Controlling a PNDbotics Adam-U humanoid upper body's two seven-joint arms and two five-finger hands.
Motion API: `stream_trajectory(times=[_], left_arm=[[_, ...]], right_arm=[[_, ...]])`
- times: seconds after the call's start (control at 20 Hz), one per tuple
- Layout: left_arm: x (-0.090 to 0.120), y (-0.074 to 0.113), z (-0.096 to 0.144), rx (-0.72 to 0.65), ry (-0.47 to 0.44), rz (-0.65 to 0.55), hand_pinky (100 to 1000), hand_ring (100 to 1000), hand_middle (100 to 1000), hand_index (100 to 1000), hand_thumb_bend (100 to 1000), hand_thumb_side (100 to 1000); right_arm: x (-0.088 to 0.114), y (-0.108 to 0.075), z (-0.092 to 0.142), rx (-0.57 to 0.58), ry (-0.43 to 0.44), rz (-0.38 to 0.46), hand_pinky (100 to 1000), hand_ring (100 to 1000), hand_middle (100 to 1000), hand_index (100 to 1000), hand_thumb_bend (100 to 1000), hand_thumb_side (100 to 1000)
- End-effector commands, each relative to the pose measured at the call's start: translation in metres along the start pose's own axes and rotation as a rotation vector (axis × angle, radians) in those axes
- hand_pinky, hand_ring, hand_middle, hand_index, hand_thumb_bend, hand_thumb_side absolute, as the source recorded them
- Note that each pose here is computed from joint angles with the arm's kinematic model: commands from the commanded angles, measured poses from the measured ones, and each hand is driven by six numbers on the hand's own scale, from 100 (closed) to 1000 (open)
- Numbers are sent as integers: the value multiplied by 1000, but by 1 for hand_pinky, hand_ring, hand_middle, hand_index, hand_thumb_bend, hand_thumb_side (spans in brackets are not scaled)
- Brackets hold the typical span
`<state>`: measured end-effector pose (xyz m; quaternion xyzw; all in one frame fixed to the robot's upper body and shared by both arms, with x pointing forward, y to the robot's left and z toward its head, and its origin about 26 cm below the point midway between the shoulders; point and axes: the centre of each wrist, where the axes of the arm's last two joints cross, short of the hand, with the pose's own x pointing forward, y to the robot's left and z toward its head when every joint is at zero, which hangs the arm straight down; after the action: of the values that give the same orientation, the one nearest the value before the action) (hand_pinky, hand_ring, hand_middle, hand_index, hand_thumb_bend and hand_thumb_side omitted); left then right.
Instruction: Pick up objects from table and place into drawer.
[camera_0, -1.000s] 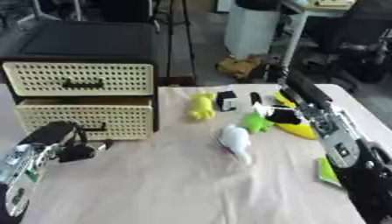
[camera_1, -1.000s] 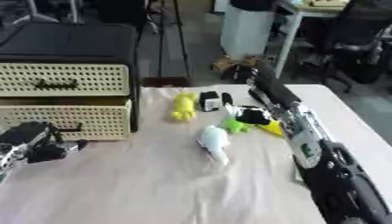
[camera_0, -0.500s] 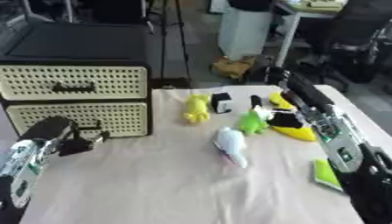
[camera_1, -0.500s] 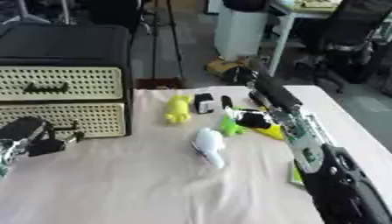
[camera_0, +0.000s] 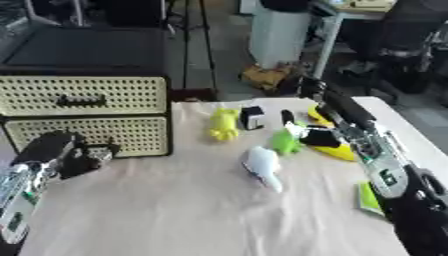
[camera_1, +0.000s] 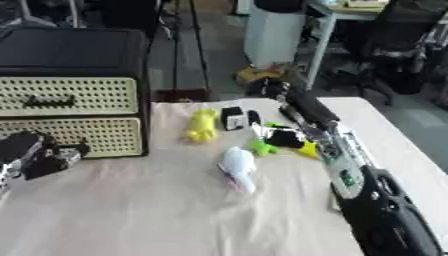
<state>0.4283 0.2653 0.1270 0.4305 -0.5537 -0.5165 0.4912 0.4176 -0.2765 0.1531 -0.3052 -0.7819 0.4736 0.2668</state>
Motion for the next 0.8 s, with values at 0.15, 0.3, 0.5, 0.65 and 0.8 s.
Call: stream_trajectory(times=[0.15, 0.3, 0.5, 0.65, 0.8], left_arm=[[-22, 22, 27, 151, -80, 26, 100, 100, 270, 624, 522, 1000], [-31, 22, 45, 192, -97, 64, 100, 100, 268, 621, 525, 1000], [-33, 28, 64, 218, -113, 122, 100, 100, 263, 615, 520, 1000], [-31, 34, 78, 220, -116, 174, 100, 100, 257, 608, 521, 1000], [-26, 43, 88, 233, -124, 223, 100, 100, 256, 606, 519, 1000]], right_arm=[[-7, -14, 7, -35, 19, 15, 664, 746, 790, 809, 100, 368], [-8, -13, 14, -49, 35, -15, 663, 746, 789, 809, 100, 374], [-8, -14, 21, -78, 43, -52, 661, 745, 787, 807, 100, 384], [-6, -18, 25, -110, 45, -83, 658, 742, 786, 807, 100, 393], [-5, -21, 29, -143, 49, -113, 656, 741, 784, 805, 100, 399]])
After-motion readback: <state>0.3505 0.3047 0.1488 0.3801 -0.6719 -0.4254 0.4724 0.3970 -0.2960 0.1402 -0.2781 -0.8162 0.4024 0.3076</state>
